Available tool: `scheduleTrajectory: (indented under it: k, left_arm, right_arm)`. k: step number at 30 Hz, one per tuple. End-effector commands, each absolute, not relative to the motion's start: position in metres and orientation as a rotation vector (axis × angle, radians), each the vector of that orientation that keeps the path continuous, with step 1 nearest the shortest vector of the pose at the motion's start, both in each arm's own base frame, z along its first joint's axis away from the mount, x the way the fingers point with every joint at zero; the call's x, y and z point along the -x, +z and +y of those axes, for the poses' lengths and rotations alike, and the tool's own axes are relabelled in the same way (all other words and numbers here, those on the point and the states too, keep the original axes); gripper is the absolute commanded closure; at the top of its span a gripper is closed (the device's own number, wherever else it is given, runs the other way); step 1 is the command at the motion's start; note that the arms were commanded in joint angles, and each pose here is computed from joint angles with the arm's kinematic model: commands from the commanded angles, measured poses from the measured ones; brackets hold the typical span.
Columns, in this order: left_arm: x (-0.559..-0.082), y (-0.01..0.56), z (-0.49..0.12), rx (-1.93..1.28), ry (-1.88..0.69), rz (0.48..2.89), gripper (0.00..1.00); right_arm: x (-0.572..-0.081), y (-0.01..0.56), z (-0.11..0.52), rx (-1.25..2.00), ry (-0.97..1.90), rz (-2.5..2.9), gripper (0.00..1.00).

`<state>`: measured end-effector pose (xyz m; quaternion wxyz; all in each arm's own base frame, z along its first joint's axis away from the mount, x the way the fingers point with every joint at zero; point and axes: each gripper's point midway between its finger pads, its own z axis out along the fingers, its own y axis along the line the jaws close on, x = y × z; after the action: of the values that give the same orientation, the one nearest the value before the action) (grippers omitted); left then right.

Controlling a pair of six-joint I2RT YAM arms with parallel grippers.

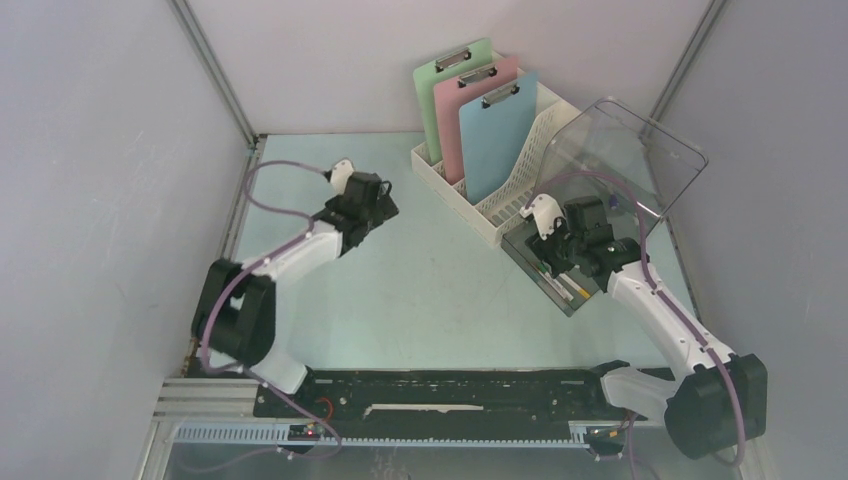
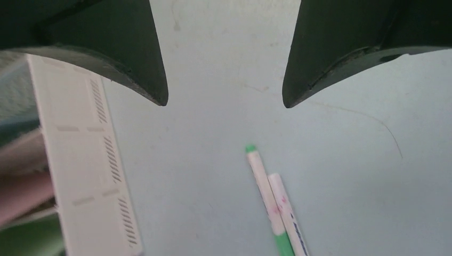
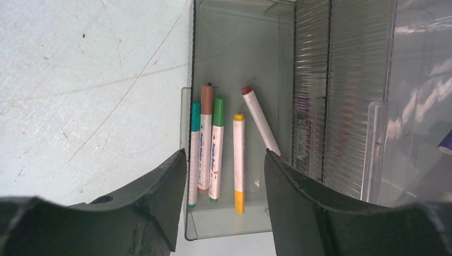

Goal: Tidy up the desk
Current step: Place the stationery in the drawer, then pick up the stationery from the center of the board.

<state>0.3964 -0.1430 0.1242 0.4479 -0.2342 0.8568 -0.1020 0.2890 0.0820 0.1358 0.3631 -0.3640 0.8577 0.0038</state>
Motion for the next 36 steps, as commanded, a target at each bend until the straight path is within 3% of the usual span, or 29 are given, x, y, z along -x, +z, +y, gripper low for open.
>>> scheduleTrajectory:
  k: [1,4,15,36]
  left_arm:
    - [-0.412,0.105,-0.109,0.658,0.023,2.251,0.2]
    - [-0.433,0.093,-0.103,0.674,0.041,2.313,0.32]
    - [-0.48,0.06,-0.078,0.761,-0.008,2.394,0.55]
    - [-0.501,0.035,-0.071,0.764,0.025,2.475,0.54]
  right_arm:
    - [-0.288,0.147,0.084,0.943,0.015,2.175,0.38]
    - [-0.288,0.15,0.085,0.948,0.011,2.164,0.37]
    - [-0.287,0.15,0.086,0.973,-0.011,2.149,0.37]
    - [-0.286,0.151,0.087,0.991,-0.025,2.136,0.37]
